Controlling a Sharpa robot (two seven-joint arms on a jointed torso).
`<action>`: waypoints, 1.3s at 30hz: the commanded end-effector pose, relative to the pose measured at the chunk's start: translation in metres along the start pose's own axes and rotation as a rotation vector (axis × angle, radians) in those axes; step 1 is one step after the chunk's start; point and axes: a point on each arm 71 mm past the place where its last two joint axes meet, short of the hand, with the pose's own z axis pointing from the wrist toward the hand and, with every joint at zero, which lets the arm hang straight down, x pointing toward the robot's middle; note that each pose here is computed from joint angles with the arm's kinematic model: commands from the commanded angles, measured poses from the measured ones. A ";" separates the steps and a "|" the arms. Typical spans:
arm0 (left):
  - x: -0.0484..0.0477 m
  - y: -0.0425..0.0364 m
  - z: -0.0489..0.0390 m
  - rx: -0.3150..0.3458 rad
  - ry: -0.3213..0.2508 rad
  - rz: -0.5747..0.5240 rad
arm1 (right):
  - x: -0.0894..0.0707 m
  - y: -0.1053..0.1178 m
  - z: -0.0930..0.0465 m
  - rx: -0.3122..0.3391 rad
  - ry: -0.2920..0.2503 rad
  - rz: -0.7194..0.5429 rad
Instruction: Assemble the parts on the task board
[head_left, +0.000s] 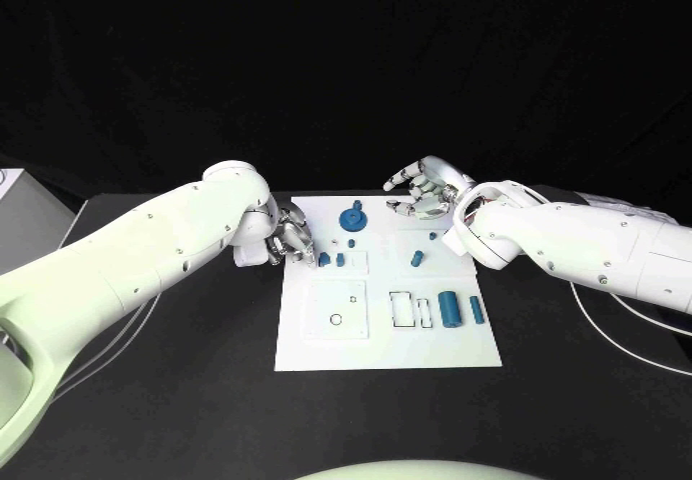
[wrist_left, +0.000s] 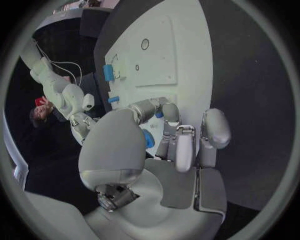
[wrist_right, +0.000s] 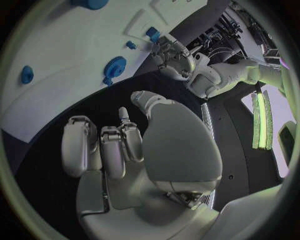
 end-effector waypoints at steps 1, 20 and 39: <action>0.0025 -0.0027 0.0007 0.018 0.013 -0.031 | 0.001 0.001 0.000 -0.010 0.010 -0.004; -0.0106 0.0114 -0.0226 0.166 -0.208 -0.124 | -0.001 -0.001 -0.003 -0.008 0.007 -0.004; 0.0088 0.0134 -0.0300 0.335 -0.504 0.000 | 0.001 -0.004 -0.009 -0.009 0.014 -0.012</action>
